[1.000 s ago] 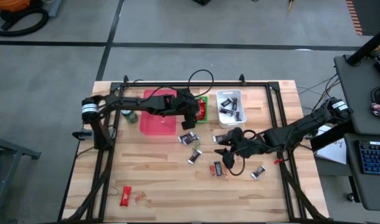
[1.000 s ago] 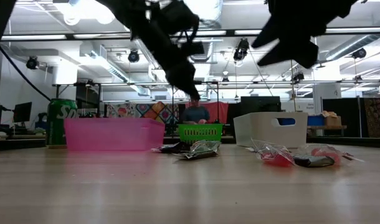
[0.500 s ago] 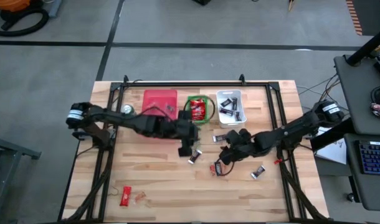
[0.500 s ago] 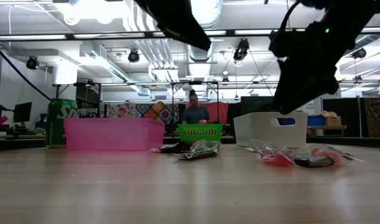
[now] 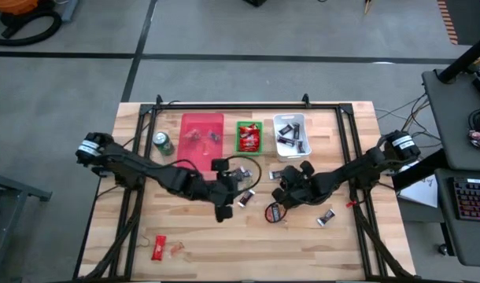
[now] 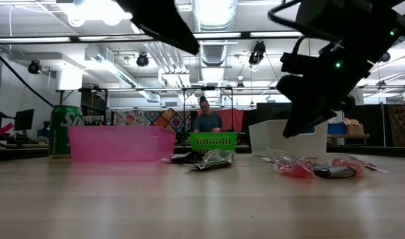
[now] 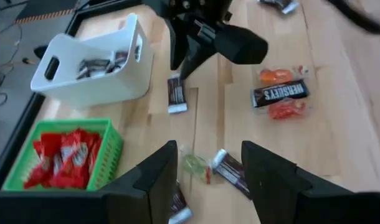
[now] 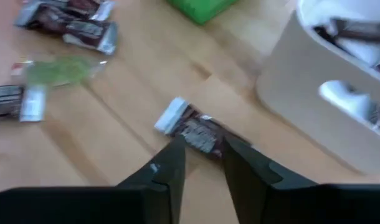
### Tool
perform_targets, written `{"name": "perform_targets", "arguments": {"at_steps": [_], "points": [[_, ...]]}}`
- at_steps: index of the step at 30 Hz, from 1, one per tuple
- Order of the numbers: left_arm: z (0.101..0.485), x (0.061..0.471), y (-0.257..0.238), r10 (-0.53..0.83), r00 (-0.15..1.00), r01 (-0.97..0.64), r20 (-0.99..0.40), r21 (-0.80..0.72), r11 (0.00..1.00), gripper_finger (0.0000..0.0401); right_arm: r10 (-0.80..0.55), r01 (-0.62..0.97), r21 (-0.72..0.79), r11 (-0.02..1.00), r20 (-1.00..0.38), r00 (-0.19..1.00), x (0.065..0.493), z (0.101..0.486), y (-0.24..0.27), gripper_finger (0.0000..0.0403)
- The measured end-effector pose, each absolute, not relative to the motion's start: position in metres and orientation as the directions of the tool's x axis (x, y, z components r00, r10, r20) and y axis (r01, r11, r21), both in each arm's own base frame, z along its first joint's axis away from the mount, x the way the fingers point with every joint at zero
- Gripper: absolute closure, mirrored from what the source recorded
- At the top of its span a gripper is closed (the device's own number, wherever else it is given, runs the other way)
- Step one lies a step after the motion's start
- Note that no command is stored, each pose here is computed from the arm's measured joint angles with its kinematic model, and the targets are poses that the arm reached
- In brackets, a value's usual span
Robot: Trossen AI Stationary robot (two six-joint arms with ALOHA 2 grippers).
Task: Sort candy
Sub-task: Put the brown chocolate into the white bin
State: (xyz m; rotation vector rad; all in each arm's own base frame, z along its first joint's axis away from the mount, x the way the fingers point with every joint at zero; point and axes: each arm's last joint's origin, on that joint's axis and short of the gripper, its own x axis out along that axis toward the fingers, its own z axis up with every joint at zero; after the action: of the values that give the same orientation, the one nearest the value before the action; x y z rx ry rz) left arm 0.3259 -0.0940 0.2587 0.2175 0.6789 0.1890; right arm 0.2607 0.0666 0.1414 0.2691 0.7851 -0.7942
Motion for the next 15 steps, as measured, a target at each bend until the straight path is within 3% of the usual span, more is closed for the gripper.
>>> {"name": "perform_targets", "arguments": {"at_steps": [9,15], "points": [[0.260,0.290,-0.103,0.308,0.805,-0.265,-0.507,0.157,0.951,0.0239,-0.503,0.656,-0.029,0.754,-0.667,0.549,0.260,0.123,0.056,0.0383],[0.266,0.276,-0.112,0.322,0.830,-0.292,-0.455,0.136,0.947,0.0239,-0.464,0.583,-0.021,0.812,-0.629,0.623,0.249,0.106,0.044,0.0394]]}}
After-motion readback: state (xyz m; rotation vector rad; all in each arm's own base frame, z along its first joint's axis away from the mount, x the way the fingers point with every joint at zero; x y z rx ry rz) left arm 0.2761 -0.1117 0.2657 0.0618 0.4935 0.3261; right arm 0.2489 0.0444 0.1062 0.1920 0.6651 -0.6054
